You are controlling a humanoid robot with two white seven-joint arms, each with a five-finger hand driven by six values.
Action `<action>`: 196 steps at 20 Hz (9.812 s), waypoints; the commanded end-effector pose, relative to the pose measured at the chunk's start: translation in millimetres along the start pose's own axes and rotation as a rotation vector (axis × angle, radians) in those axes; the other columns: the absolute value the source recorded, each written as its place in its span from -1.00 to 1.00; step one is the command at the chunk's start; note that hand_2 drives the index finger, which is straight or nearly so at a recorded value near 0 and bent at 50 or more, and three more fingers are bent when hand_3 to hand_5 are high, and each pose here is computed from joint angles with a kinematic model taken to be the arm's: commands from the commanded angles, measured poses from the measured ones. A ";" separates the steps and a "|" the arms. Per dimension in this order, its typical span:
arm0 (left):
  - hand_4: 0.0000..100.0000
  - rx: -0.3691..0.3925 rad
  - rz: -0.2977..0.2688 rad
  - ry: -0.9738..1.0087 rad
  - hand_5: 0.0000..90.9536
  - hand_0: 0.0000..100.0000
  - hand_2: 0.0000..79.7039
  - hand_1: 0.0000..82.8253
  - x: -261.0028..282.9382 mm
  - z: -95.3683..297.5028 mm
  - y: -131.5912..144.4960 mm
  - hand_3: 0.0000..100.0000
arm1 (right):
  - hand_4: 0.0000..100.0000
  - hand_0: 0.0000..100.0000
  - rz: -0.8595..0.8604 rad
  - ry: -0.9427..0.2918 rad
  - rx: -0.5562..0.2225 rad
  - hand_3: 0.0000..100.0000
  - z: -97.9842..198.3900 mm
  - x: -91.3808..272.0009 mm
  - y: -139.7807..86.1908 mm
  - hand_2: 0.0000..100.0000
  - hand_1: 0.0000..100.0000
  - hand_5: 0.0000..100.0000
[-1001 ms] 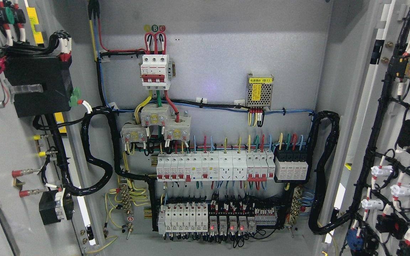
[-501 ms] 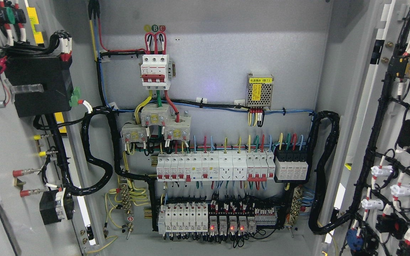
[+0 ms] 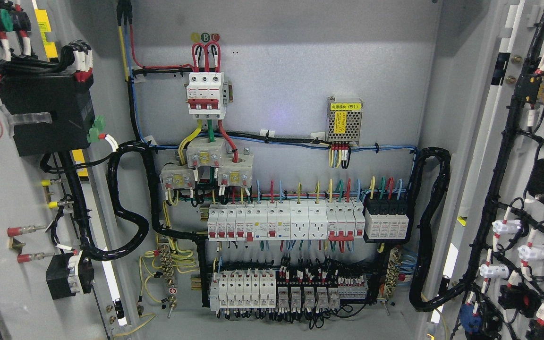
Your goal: Open door with both hands
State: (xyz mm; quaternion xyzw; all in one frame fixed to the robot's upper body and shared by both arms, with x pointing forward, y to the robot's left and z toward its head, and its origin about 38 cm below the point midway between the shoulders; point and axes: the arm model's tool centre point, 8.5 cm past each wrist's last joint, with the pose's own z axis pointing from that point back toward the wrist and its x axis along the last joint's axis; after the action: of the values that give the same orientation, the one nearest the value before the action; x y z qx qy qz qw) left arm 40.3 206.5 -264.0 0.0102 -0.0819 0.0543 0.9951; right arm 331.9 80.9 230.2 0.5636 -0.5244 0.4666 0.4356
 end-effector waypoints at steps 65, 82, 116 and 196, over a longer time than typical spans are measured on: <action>-1.00 -0.656 -0.210 -1.111 -1.00 -1.00 -1.00 -1.00 246.8 251.0 -45.5 -0.97 | -1.00 -0.55 0.252 -0.048 -1.081 -1.00 358.2 -35.9 127.7 -1.00 -1.00 -1.00; -1.00 -0.700 -0.376 -1.590 -1.00 -1.00 -1.00 -1.00 255.7 360.1 -42.2 -0.98 | -1.00 -0.55 0.494 -0.239 -1.067 -1.00 352.0 -6.1 172.0 -1.00 -1.00 -1.00; -1.00 -0.385 -0.276 -1.804 -1.00 -1.00 -1.00 -1.00 239.8 400.2 132.2 -1.00 | -1.00 -0.56 0.658 -0.366 -1.176 -1.00 390.6 55.8 132.2 -1.00 -0.97 -1.00; -1.00 -0.281 -0.048 -1.580 -1.00 -1.00 -1.00 -1.00 319.9 363.8 317.8 -1.00 | -1.00 -0.56 0.590 -0.475 -1.451 -1.00 465.1 60.1 155.8 -1.00 -0.95 -1.00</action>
State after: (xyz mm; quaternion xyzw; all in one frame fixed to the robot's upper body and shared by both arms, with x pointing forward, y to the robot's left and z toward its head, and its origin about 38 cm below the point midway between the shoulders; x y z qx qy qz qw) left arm 260.2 536.3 153.0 -0.0851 -0.7734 -0.0070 0.6281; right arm 209.3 -392.3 202.6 0.0709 -0.9003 -0.0260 0.4287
